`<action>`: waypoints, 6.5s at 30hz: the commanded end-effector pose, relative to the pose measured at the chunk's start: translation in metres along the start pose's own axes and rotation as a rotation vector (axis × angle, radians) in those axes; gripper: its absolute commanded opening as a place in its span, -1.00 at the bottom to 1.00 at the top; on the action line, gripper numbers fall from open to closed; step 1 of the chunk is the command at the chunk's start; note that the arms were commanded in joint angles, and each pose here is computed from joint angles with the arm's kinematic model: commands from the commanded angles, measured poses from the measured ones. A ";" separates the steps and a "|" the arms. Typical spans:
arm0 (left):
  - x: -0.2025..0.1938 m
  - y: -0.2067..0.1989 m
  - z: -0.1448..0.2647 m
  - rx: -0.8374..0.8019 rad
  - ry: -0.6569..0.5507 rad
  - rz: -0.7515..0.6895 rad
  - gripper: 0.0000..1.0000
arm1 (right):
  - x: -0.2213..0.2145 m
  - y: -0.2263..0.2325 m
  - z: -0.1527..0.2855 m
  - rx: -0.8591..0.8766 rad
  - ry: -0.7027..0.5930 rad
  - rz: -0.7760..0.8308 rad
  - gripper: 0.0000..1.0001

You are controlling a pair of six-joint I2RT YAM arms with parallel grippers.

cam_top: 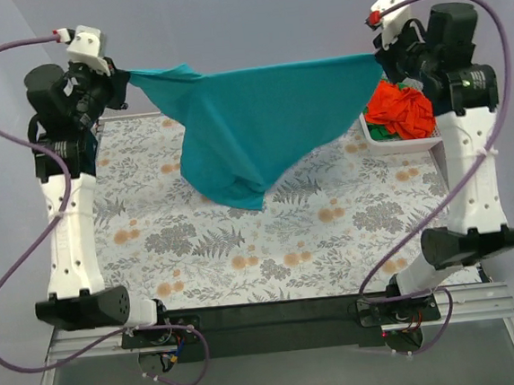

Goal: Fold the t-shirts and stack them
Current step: Flatten the tshirt out, then fold the tshirt

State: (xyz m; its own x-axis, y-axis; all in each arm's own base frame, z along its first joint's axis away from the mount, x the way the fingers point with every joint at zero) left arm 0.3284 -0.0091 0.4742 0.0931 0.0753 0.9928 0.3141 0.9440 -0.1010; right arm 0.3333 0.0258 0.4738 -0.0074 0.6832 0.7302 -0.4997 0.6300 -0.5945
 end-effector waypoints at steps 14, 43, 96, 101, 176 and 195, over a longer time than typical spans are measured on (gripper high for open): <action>0.130 -0.081 0.234 0.172 -0.753 -0.149 -1.00 | 0.089 -0.003 0.240 -0.767 -0.519 0.178 -0.97; -0.196 0.002 0.064 0.126 0.276 0.073 -1.00 | -0.111 0.128 -0.069 0.057 -0.178 0.140 -0.97; -0.264 -0.005 -0.006 0.259 0.798 0.246 -1.00 | -0.182 0.114 -0.210 0.152 0.038 0.154 -0.97; -0.258 -0.014 0.006 0.238 0.815 0.264 -1.00 | -0.184 0.116 -0.199 0.168 0.034 0.183 -0.97; -0.288 0.062 -0.074 0.091 0.888 0.467 -0.32 | -0.207 0.188 -0.196 0.663 0.407 -0.184 -0.23; -0.317 0.120 -0.109 0.290 0.837 0.518 -0.49 | -0.224 0.168 -0.253 0.558 0.452 -0.136 -0.01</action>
State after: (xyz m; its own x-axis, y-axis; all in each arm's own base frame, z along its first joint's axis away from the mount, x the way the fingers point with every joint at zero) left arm 0.4408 0.0411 0.1347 0.8327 0.3564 0.4238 -0.1852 0.9005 -0.3935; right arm 0.4595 0.0739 0.1166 0.4060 0.7662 0.4981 -0.8446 0.5228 -0.1156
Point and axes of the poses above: each gripper's point midway between its finger pads, its own z axis back along the fingers, its own y axis along the line the jaws close on, x = y × z, the point moved 10 cm from there along z, back along the fingers, and after that the axes turned 12 degrees about z, right-handed, at the moved point
